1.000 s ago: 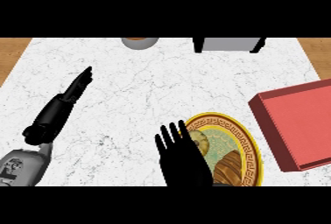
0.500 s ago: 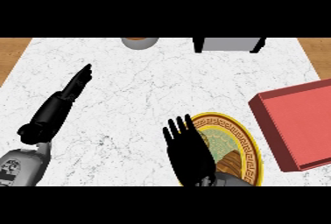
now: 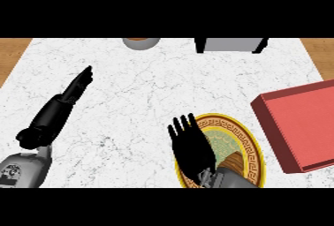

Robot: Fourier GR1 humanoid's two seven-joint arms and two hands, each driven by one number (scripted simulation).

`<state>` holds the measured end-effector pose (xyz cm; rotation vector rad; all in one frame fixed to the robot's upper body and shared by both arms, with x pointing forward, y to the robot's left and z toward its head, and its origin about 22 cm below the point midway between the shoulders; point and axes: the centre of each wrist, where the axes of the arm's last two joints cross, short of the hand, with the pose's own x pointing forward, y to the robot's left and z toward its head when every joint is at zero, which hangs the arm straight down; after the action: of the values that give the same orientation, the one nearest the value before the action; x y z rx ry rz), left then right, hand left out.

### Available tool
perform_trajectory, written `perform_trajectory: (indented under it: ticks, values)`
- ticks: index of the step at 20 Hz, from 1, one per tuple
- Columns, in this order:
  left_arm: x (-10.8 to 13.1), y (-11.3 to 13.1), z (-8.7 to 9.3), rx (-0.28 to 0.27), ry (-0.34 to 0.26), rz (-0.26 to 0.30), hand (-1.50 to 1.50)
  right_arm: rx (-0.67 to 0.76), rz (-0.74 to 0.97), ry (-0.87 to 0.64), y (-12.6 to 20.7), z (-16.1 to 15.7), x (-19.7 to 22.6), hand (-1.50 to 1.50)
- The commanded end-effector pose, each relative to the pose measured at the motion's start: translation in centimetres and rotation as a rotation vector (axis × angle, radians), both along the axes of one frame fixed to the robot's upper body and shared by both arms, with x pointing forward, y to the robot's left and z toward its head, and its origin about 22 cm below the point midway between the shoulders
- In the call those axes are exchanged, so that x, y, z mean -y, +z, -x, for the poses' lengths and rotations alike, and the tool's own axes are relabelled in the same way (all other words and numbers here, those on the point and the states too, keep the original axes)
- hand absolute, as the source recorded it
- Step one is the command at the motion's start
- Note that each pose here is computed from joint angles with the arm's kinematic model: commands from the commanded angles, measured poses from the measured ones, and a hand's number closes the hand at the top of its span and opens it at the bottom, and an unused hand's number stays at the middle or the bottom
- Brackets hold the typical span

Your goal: Pick the squash from the plate and place it in the cardboard box

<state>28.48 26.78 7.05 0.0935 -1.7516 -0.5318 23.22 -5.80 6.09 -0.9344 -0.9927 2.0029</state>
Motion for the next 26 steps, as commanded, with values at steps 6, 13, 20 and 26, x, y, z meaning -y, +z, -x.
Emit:
perform_trajectory:
  ticks: [6,13,20,26]
  values:
    - [0.1,-1.1,0.2,-0.002,-0.002,-0.010,0.00,-0.004,0.023,-0.037,-3.6,-0.9,1.6,-1.50]
    - [0.3,-0.9,-0.1,0.003,0.011,-0.011,0.00,-0.044,0.003,0.113,-5.2,-1.3,1.2,1.50]
    - [0.0,-0.8,-1.7,-0.006,0.001,-0.014,0.00,0.102,-0.062,0.237,-3.9,-2.0,2.0,1.50]
    - [-1.3,-1.0,-0.3,-0.011,0.031,0.000,0.00,-0.320,-0.380,0.761,-6.2,8.6,7.0,1.50]
